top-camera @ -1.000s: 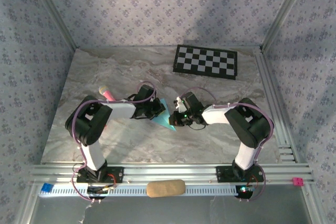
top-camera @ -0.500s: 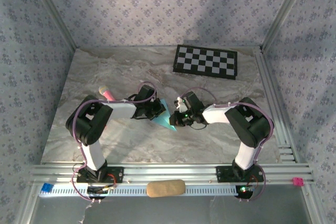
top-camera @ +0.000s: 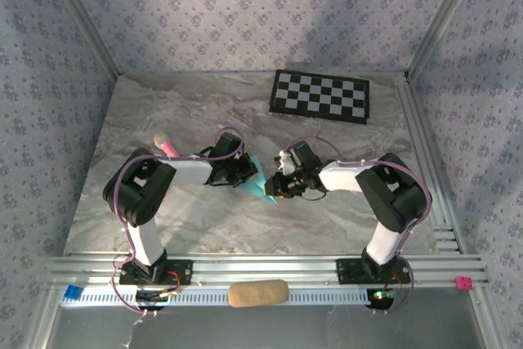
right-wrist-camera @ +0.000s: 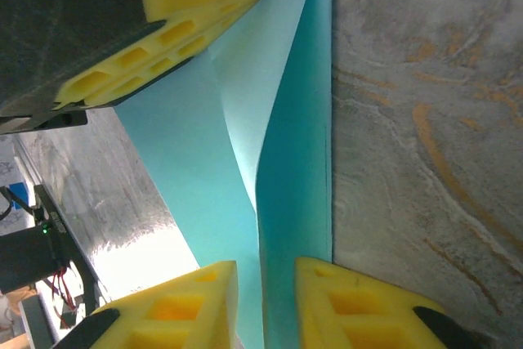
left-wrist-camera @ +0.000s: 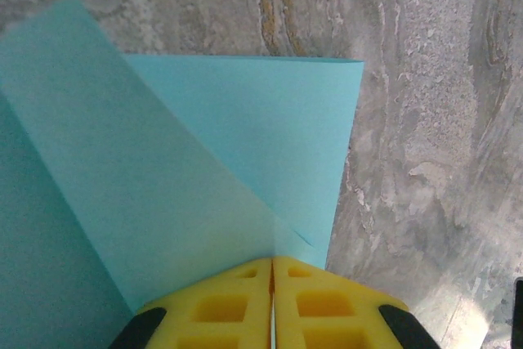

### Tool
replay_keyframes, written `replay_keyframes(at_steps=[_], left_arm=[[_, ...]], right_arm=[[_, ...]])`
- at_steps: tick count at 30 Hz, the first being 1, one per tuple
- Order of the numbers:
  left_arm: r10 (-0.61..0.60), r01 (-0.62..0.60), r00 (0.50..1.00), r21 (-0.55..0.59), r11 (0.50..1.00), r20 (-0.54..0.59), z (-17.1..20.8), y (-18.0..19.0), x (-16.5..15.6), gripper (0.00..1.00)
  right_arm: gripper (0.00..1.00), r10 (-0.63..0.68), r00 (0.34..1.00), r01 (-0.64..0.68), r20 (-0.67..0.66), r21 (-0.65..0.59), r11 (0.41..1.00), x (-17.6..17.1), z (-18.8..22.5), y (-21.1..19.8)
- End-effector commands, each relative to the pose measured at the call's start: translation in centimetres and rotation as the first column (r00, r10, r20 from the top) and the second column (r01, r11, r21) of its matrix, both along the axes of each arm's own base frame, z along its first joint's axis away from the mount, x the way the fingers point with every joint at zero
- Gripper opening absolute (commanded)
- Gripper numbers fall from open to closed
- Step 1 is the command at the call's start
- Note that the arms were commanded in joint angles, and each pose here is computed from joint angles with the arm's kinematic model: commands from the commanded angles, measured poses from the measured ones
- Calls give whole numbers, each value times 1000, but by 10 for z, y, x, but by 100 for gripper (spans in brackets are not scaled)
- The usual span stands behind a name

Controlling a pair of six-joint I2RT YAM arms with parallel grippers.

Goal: Fold a paper plane with a square sheet of paper (pick it up from the middle)
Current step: Fourth fold the wing at the center of the table.

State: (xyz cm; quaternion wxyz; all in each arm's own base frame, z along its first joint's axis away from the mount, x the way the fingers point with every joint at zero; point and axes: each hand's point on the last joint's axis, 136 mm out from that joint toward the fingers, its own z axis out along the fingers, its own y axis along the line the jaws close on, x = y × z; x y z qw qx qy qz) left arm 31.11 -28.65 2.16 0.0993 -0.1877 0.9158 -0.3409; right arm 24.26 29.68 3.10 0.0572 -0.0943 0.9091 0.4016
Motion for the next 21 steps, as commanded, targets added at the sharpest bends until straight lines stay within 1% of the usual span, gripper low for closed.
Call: replay_keyframes(at_steps=[1, 7, 10, 12, 15, 21], left_arm=[[-23, 24, 1000, 26, 999, -10, -10, 0, -3, 10], [-32, 32, 999, 29, 999, -8, -10, -1, -4, 10], [-33, 33, 999, 27, 999, -7, -10, -2, -4, 10], [-33, 34, 999, 26, 999, -6, -9, -2, -4, 10], [-36, 36, 999, 24, 999, -4, -9, -3, -4, 10], [-33, 33, 999, 25, 999, -9, -10, -3, -4, 10]], right_arm=[[27, 11, 1000, -11, -14, 24, 1000, 1, 11, 3], [29, 8, 1000, -8, -8, 51, 999, 8, 13, 8], [29, -6, 1000, 7, -26, 62, 998, 11, 12, 10], [29, -13, 999, 15, -40, 48, 999, 12, 7, 9], [27, -27, 998, 29, -53, 49, 998, 14, 1, 9], [17, -5, 997, 11, -75, 72, 997, 7, -4, 11]])
